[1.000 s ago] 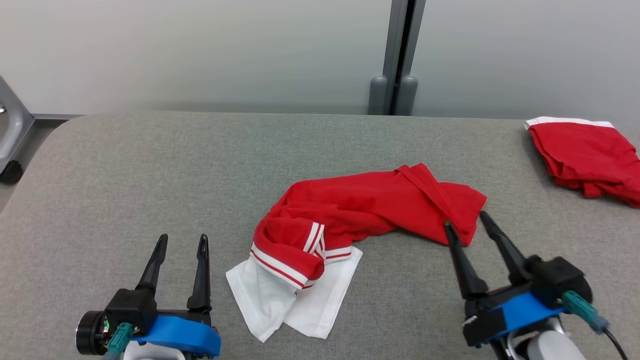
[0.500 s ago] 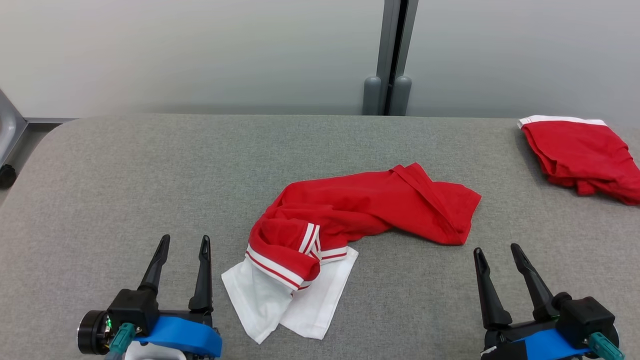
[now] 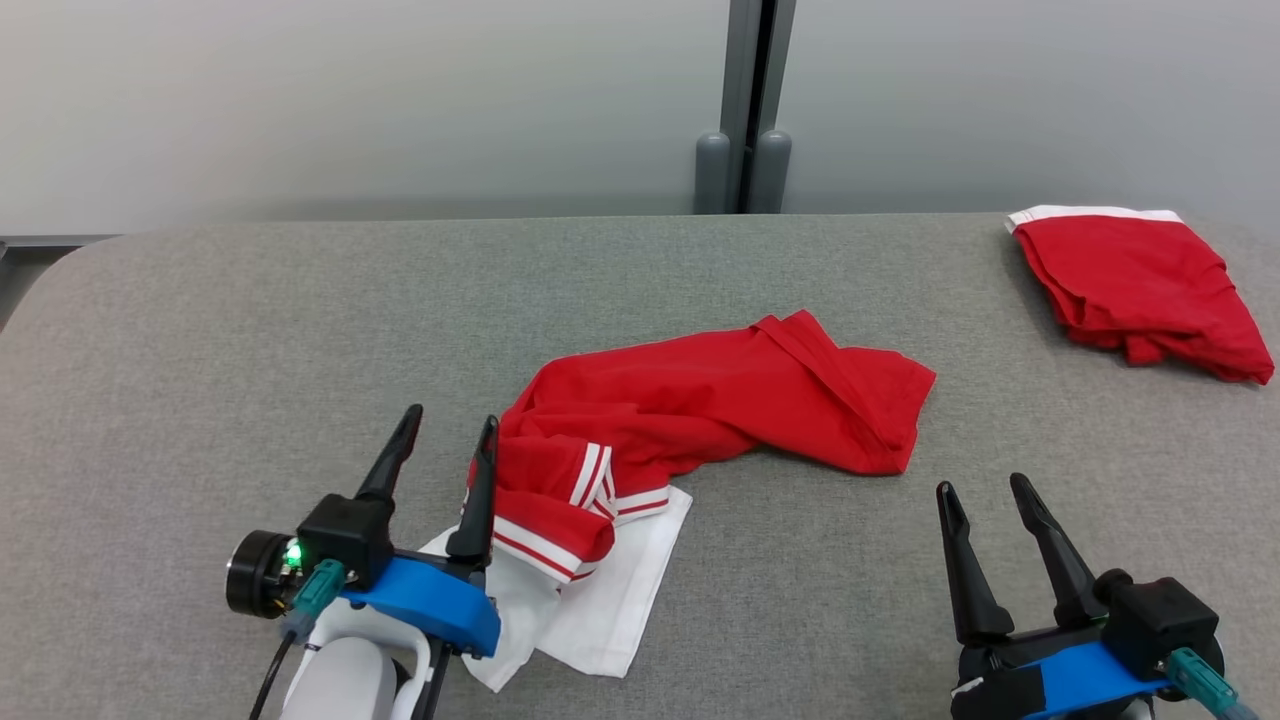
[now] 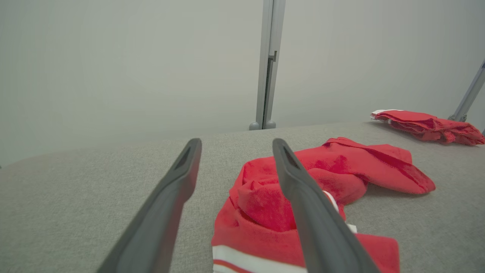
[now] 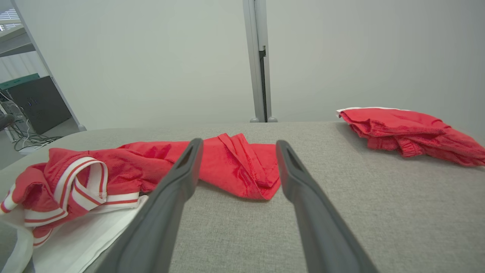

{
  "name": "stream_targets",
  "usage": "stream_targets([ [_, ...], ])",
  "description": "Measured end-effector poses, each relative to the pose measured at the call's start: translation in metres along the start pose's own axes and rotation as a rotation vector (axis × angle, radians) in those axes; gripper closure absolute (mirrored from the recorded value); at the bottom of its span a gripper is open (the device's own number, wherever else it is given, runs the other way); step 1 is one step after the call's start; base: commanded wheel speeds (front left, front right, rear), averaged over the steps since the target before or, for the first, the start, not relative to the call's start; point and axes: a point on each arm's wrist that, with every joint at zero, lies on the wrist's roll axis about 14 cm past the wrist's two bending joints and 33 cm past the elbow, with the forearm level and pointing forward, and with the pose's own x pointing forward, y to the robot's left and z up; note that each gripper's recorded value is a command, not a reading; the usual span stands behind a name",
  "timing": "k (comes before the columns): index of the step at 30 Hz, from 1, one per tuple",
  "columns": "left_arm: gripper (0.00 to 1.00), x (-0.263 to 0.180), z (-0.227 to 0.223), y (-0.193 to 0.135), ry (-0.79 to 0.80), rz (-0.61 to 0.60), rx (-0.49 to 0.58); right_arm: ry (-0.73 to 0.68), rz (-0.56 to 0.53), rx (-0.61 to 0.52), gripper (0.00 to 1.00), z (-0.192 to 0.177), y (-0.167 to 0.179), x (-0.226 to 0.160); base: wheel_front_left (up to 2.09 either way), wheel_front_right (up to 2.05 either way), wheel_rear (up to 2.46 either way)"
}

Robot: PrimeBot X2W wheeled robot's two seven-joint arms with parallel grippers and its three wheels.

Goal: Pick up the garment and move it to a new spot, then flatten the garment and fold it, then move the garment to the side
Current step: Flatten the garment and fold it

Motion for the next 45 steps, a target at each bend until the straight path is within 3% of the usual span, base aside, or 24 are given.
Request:
stream_targets([
  [8, 0.00, -0.003, -0.062, -0.020, 0.265, -0.087, 0.008, 0.018, -0.036, 0.013, 0.00, -0.006, -0.010, -0.006, 0.00, 0.00, 0.00],
  [21, 0.00, -0.032, -0.133, -0.018, 0.598, -0.098, 0.006, 0.035, -0.073, 0.026, 0.00, -0.011, -0.021, -0.011, 0.00, 0.00, 0.00],
  [23, 0.58, -0.032, -0.134, -0.017, 0.606, -0.096, 0.006, 0.037, -0.074, 0.028, 0.00, -0.012, -0.021, -0.011, 0.00, 0.00, 0.00],
  [25, 1.00, -0.031, -0.134, -0.016, 0.604, -0.093, 0.002, 0.039, -0.072, 0.030, 0.00, -0.013, -0.020, -0.010, 0.00, 0.00, 0.00],
  [36, 1.00, 0.017, -0.074, 0.056, 0.404, 0.007, 0.119, 0.042, -0.072, 0.034, 0.00, -0.015, -0.021, -0.005, 0.00, 0.00, 0.00],
  [45, 1.00, 0.039, -0.073, 0.092, 0.463, 0.049, 0.156, 0.074, -0.128, 0.033, 0.00, -0.025, -0.039, -0.009, 0.00, 0.00, 0.00],
])
